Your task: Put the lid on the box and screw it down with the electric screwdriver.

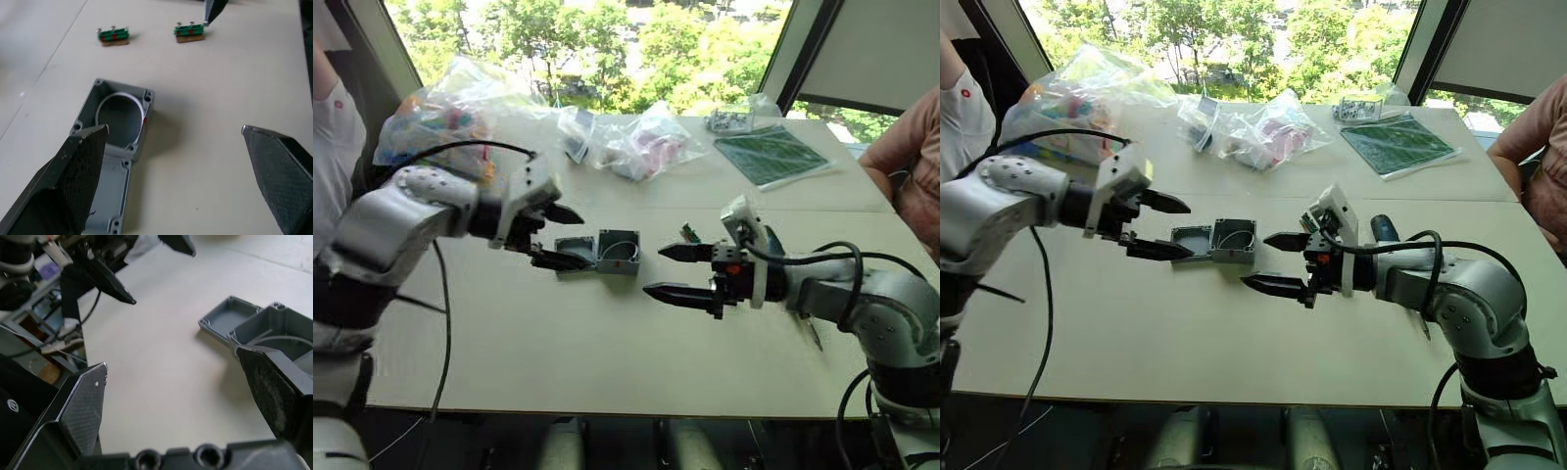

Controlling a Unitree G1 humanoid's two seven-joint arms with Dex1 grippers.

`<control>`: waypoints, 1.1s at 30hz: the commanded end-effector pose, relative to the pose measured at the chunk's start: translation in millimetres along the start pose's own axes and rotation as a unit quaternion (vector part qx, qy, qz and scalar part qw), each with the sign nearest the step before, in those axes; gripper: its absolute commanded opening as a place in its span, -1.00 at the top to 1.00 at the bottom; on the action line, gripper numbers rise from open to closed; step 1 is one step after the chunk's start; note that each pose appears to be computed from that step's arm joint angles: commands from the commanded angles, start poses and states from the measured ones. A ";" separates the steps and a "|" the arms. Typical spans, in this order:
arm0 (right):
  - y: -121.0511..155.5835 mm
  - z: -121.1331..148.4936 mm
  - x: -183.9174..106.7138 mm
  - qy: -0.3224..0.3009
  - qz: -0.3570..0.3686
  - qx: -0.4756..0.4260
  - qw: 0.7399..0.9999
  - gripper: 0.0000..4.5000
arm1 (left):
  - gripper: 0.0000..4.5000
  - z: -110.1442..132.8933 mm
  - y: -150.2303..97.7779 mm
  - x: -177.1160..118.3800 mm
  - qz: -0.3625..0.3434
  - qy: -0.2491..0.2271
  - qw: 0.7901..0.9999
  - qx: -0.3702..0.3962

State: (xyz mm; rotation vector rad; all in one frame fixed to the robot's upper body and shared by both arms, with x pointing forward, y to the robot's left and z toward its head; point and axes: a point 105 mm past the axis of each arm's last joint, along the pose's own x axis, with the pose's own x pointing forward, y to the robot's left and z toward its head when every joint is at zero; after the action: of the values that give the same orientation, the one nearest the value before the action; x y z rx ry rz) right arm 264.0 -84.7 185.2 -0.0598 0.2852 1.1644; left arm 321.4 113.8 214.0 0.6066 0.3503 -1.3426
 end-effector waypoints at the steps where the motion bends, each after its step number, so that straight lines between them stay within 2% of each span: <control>1: 2.3 -7.4 0.3 0.003 -0.032 -0.035 0.999 -1.00 | -1.00 -16.2 17.8 23.3 -0.042 0.068 0.995 0.066; 6: 10.7 -17.0 0.6 -0.001 -0.054 -0.027 0.998 -1.00 | -1.00 -27.2 35.6 49.3 -0.069 0.098 0.990 0.072; 13: 22.3 -29.5 -2.1 0.006 -0.074 -0.013 0.997 -1.00 | -1.00 -28.5 39.0 72.2 -0.101 0.102 0.986 0.083; 23: 22.4 -32.1 -2.2 -0.006 -0.107 0.000 0.994 -1.00 | -1.00 -22.9 38.8 95.2 -0.122 0.107 0.981 0.104; 24: 22.3 -32.5 -2.6 -0.006 -0.110 0.001 0.994 -1.00 | -0.82 -22.4 38.9 96.3 -0.123 0.107 0.981 0.106; 26: 21.6 -33.1 -3.5 -0.008 -0.117 0.004 0.993 -1.00 | -0.59 -23.4 38.9 97.0 -0.126 0.112 0.980 0.108; 27: 21.5 -33.1 -3.8 -0.010 -0.120 0.004 0.993 -1.00 | -0.37 -24.0 39.1 97.3 -0.126 0.114 0.979 0.110; 33: 21.1 -34.2 -5.0 -0.014 -0.131 0.010 0.991 -1.00 | 0.65 -22.5 37.7 98.5 -0.136 0.114 0.977 0.121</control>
State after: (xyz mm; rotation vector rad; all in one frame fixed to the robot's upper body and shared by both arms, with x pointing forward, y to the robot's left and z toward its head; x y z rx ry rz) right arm 240.3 -89.7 142.8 -0.0507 0.3196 0.8930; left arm 379.0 56.6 134.0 0.9124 0.5240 -1.5882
